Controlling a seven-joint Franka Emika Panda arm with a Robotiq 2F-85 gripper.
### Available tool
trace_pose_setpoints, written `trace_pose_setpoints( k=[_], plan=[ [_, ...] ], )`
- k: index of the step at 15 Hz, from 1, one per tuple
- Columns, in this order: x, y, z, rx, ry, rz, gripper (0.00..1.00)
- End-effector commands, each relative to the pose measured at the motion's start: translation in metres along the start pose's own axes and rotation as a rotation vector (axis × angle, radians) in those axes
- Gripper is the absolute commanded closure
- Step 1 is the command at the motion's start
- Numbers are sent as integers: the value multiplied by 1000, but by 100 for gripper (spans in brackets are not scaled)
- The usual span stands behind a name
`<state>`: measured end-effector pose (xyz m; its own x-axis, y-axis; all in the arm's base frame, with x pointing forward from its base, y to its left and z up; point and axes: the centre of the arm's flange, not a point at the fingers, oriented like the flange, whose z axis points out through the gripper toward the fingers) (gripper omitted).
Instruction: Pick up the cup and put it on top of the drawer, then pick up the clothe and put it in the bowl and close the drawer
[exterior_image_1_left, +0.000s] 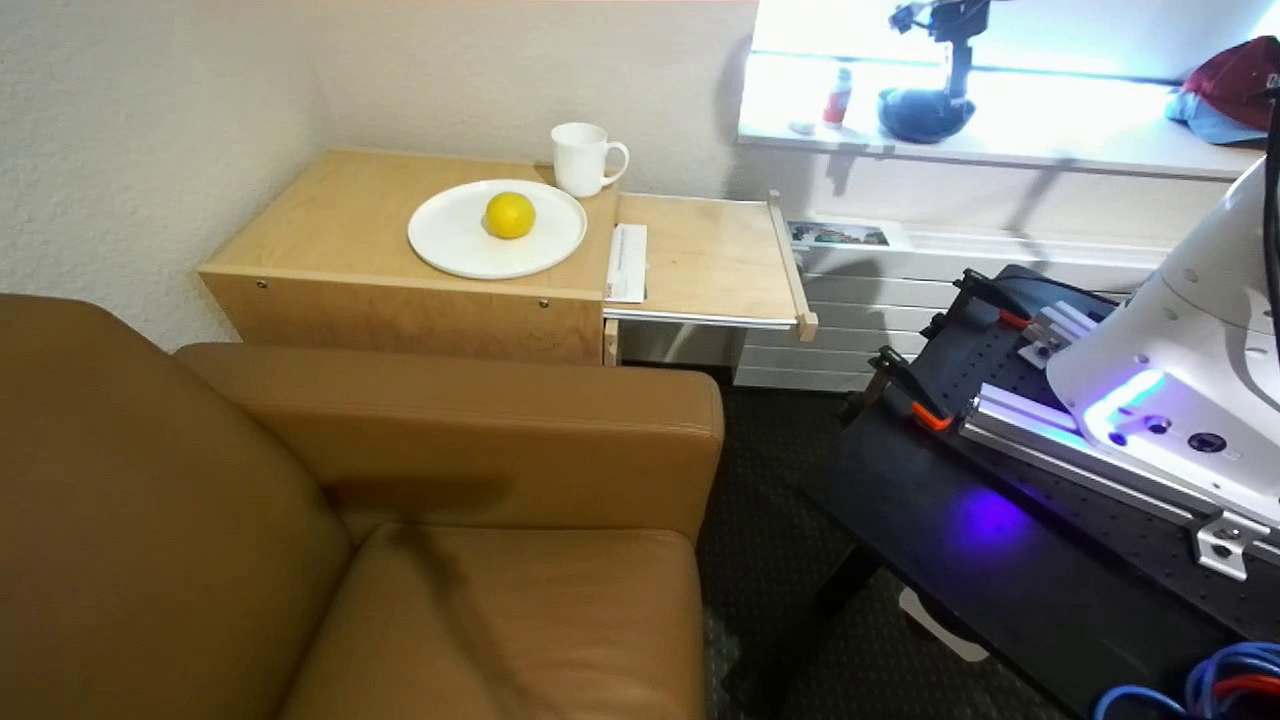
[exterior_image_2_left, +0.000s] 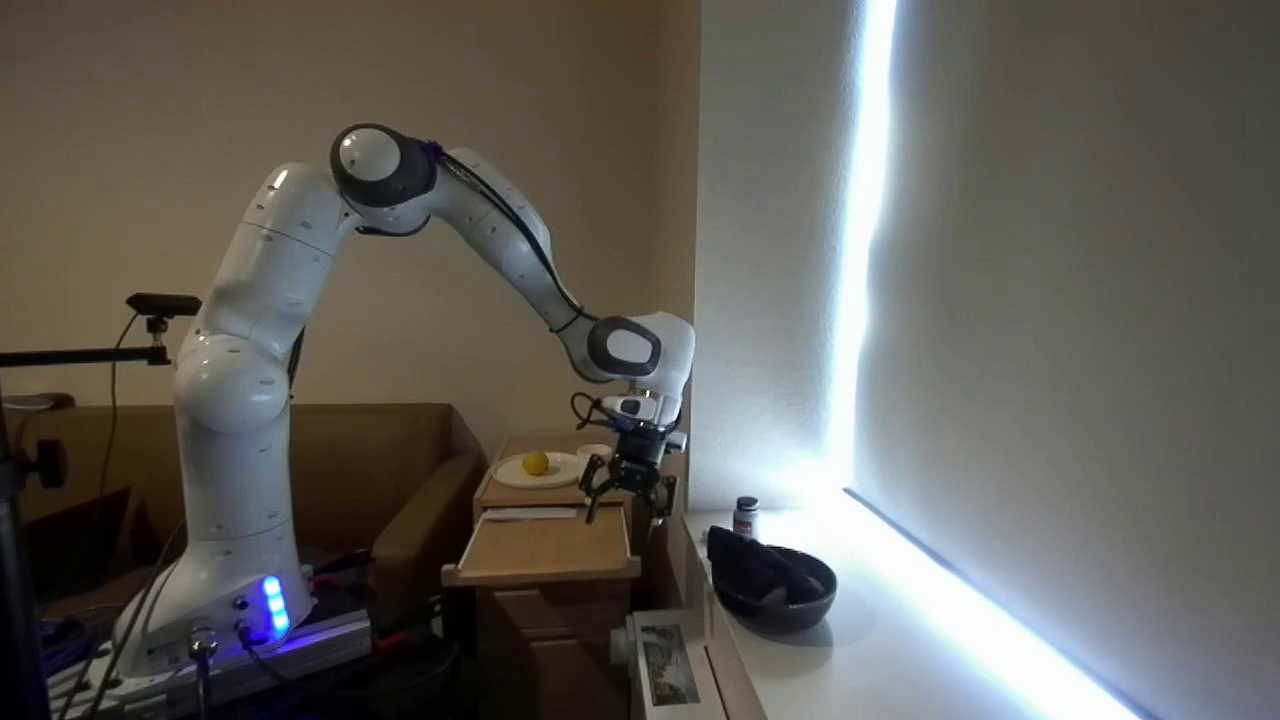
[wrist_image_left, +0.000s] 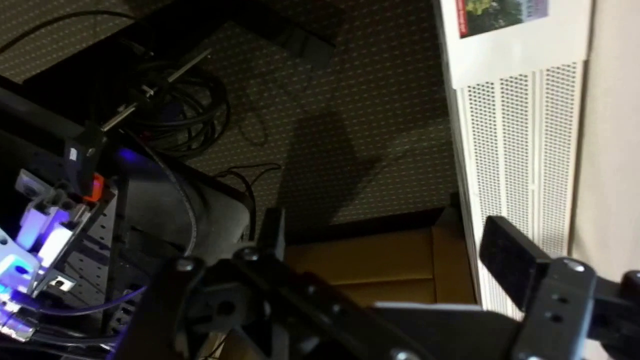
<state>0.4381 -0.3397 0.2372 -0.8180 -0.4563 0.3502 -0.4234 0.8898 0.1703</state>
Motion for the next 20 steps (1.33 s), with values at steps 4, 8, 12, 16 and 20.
trace_pose_setpoints(
  k=[4,8,12,16,20],
  plan=[
    [-46,83,99,112,-59,312,0],
    [-55,84,107,114,-68,390,0],
    [-51,87,111,117,-80,413,0],
    [-85,90,130,59,-136,573,0],
    [-121,97,151,43,-203,791,0]
  ],
)
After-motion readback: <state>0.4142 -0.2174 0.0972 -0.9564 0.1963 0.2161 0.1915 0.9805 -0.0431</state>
